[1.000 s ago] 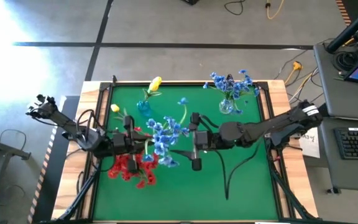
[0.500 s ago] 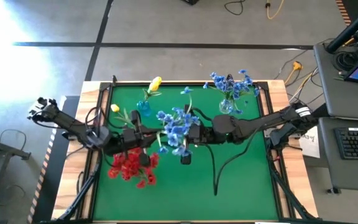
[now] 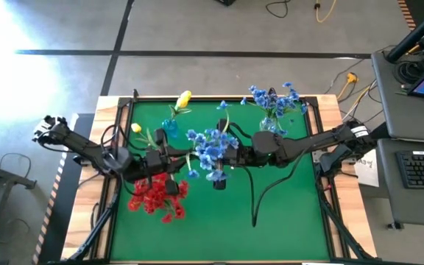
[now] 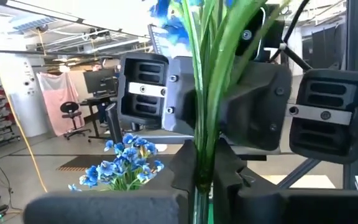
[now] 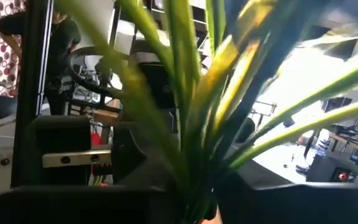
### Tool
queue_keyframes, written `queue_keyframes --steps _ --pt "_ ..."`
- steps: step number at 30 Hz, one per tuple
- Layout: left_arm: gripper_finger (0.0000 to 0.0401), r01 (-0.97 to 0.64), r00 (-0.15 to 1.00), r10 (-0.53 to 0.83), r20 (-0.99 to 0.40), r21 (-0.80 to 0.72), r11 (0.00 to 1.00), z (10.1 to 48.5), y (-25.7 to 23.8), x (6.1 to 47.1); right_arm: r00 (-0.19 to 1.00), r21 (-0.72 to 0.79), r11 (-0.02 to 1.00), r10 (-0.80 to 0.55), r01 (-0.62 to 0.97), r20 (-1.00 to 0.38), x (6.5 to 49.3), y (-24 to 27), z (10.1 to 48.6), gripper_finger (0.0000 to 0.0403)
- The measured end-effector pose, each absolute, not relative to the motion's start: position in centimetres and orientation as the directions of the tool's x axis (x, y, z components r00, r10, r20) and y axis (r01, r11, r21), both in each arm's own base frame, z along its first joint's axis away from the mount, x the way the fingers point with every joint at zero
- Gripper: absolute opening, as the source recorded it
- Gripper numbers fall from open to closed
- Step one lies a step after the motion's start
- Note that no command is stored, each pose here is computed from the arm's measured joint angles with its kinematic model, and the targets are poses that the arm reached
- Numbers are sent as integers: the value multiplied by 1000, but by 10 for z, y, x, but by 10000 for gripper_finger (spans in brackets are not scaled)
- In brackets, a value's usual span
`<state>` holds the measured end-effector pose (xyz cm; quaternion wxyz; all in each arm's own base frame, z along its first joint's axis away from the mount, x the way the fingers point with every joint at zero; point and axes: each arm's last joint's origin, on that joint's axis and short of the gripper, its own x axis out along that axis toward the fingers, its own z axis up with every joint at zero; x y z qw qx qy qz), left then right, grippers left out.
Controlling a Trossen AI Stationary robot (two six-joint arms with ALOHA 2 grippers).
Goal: Sort flowers into vase by color
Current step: Put the blue flowers into the transparent vase
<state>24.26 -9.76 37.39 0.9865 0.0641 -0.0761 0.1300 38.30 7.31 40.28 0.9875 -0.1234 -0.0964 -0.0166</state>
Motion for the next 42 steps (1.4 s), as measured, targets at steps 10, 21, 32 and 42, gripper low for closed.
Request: queue_keyframes --steps 10,21,32,42 --pt "120 -269 951 250 181 87 959 379 -94 237 982 -251 966 -7 55 188 381 73 404 23" --pt "219 -263 949 247 195 58 963 397 -81 207 938 -333 879 -341 341 59 330 50 435 19" --pt "207 -142 985 132 107 87 986 419 -61 160 823 -218 813 -564 539 -66 262 -5 424 19" --pt "194 -144 985 158 -62 189 971 445 -42 122 810 -105 814 -580 572 -86 221 -10 403 18"
